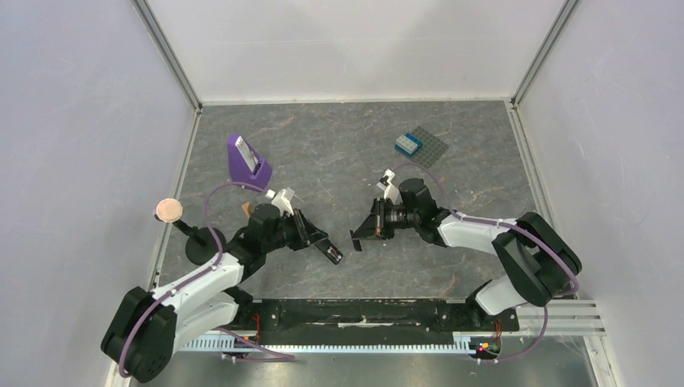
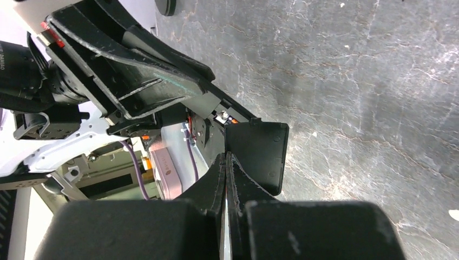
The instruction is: Load the batteries into the remote control
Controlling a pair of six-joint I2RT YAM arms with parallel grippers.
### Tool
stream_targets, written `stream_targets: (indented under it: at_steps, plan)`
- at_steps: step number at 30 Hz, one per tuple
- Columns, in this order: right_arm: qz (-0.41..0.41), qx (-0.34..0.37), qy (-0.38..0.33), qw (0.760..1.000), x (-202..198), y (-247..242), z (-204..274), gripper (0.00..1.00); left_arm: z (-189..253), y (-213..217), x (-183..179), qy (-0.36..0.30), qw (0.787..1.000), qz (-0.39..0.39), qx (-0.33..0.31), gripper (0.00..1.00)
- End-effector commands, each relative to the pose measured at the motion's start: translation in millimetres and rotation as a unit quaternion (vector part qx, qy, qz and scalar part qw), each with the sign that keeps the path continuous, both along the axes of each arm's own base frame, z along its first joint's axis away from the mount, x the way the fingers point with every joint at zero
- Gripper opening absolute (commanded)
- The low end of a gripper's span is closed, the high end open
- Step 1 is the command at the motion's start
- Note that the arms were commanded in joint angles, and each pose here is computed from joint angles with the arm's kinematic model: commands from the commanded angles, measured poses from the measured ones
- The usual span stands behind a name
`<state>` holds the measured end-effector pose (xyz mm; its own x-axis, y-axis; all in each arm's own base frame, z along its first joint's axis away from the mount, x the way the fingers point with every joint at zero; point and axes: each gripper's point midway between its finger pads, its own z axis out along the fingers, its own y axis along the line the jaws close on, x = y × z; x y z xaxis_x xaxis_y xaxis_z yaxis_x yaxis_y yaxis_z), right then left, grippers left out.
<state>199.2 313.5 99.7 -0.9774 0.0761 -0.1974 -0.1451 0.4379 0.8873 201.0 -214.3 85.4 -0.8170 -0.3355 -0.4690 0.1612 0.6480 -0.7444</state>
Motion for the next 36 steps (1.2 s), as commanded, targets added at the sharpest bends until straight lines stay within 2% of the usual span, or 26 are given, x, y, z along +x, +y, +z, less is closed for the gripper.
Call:
stream_targets:
  at_steps: [1, 6, 11, 18, 28, 36]
  plan:
    - [-0.006, -0.001, -0.038, 0.999, 4.5, -3.6, 12.6, 0.00, 11.0, -13.7, 13.1, -0.019, 0.999, -0.005, -0.030, 0.03]
    - [-0.014, -0.008, -0.045, 0.999, 4.5, -7.3, 16.1, 0.00, 6.3, -32.2, 23.9, -0.015, 0.999, 0.004, -0.044, 0.03]
    - [-0.023, -0.004, -0.046, 0.999, 2.4, -10.5, 20.3, 0.00, 2.0, -39.0, 36.1, -0.016, 0.997, 0.051, -0.050, 0.06]
    - [-0.027, 0.001, -0.049, 0.998, 0.4, -12.0, 25.1, 0.00, -14.9, -30.2, 35.6, -0.021, 0.996, 0.088, -0.016, 0.21]
    - [-0.031, 0.007, -0.055, 0.998, -0.2, -12.8, 31.6, 0.00, -45.4, -5.4, 19.5, 0.006, 0.992, 0.125, 0.009, 0.41]
    - [-0.035, 0.012, -0.054, 0.998, -0.1, -13.2, 35.8, 0.00, -55.0, 5.4, 8.6, 0.039, 0.988, 0.151, 0.006, 0.51]
